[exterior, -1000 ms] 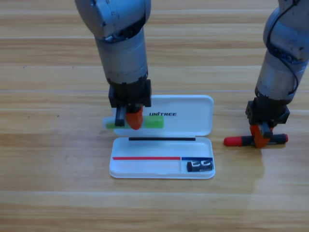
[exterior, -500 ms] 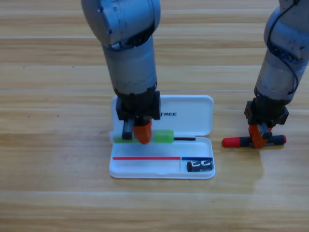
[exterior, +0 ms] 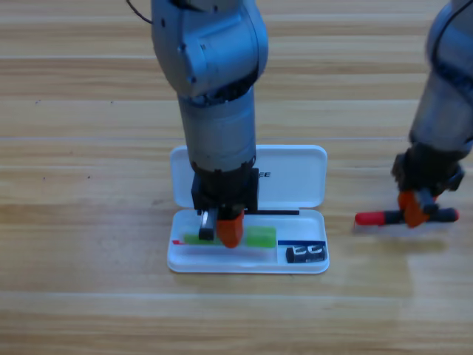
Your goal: Clean up eraser and pencils
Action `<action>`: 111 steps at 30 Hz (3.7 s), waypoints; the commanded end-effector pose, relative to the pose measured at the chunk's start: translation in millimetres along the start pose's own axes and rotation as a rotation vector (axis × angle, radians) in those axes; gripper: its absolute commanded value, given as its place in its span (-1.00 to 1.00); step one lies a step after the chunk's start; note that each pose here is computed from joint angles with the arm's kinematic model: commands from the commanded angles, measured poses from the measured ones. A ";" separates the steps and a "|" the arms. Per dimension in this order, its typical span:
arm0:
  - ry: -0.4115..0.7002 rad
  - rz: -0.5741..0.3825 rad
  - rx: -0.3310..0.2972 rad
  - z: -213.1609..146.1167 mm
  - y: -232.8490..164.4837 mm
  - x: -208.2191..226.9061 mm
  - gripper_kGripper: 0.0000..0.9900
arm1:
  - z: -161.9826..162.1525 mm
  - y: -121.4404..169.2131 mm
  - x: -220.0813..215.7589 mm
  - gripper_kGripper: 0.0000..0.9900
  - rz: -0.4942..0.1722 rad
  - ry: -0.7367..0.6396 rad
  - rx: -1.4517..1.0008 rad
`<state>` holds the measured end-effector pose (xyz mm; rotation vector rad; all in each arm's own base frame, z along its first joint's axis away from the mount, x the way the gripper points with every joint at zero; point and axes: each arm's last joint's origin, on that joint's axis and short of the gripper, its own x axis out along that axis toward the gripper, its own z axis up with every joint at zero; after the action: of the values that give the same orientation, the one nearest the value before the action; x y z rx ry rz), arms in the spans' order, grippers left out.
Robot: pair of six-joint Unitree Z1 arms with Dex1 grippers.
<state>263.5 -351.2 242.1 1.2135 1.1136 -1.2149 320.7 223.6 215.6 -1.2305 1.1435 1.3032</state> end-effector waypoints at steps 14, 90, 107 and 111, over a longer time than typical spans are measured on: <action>0.065 -0.052 0.008 4.0 -7.6 38.0 -1.00 | -14.9 60.6 -80.9 -1.00 -0.002 -0.102 -0.012; -0.458 0.573 -0.437 -256.0 -88.5 -244.6 1.00 | 182.8 12.7 20.0 -1.00 -0.058 -0.021 -0.104; -0.456 0.555 -0.434 -254.9 -85.8 -230.8 1.00 | 141.1 68.8 -80.9 0.93 -0.047 -0.176 -0.097; -0.453 0.551 -0.431 -254.5 -84.9 -228.3 1.00 | 90.1 125.2 -164.3 0.93 -0.053 -0.388 -0.131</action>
<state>175.5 -85.4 455.2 0.7824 0.6000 -0.7198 256.2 356.4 268.8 -1.1581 1.0264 1.4414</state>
